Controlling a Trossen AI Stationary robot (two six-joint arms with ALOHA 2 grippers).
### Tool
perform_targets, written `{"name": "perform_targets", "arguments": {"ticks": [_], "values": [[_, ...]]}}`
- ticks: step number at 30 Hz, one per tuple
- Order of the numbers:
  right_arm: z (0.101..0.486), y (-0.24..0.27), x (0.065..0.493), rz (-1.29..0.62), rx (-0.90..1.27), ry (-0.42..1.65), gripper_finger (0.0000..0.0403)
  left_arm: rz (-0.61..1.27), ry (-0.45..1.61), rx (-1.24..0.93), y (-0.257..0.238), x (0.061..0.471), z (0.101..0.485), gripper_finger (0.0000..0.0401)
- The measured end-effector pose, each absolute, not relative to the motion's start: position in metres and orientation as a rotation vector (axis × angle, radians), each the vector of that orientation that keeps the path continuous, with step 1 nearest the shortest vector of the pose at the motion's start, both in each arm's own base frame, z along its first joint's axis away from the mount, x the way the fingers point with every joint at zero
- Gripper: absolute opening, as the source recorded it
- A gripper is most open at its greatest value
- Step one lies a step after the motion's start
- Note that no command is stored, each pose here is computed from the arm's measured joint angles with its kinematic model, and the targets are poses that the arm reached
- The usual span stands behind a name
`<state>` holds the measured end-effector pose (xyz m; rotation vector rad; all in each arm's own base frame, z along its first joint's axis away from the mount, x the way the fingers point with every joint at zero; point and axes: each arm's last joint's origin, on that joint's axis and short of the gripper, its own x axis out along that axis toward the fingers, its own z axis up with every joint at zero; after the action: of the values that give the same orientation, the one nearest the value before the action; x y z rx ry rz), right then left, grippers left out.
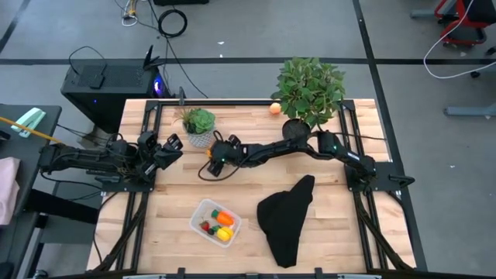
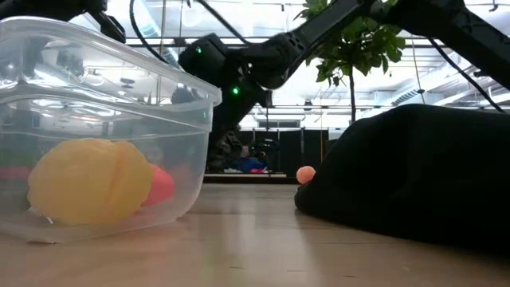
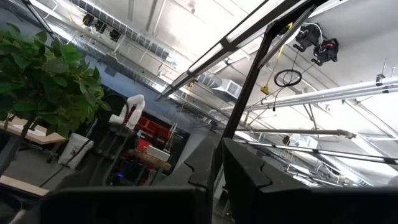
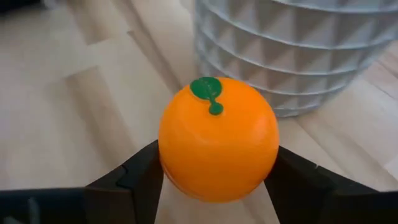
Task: Pick and placing Produce into tupperware
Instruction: Put the orange into the transparent bin
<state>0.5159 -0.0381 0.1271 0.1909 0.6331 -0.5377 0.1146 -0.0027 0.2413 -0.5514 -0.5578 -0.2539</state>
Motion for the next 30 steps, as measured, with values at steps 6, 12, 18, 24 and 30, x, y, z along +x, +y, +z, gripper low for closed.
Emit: {"name": "perform_targets", "arguments": {"ticks": [6,12,18,24,30], "values": [[0.142,-0.01,0.522,-0.489,0.173,0.652,0.0237,-0.253,-0.558,-0.55,-0.003,0.115,0.241,0.0032],[0.167,0.016,0.529,-0.444,0.159,0.64,0.0241,-0.253,-0.558,-0.55,-0.003,0.115,0.241,0.0033],[0.194,0.034,0.523,-0.448,0.142,0.67,0.0236,-0.251,-0.556,-0.545,-0.003,0.115,0.241,0.004],[0.238,0.055,0.503,-0.482,0.145,0.641,0.0241,-0.252,-0.563,-0.523,-0.003,0.114,0.242,0.0034],[0.281,0.085,0.48,-0.458,0.154,0.582,0.0239,-0.263,-0.559,-0.519,-0.003,0.114,0.242,0.003]]}}
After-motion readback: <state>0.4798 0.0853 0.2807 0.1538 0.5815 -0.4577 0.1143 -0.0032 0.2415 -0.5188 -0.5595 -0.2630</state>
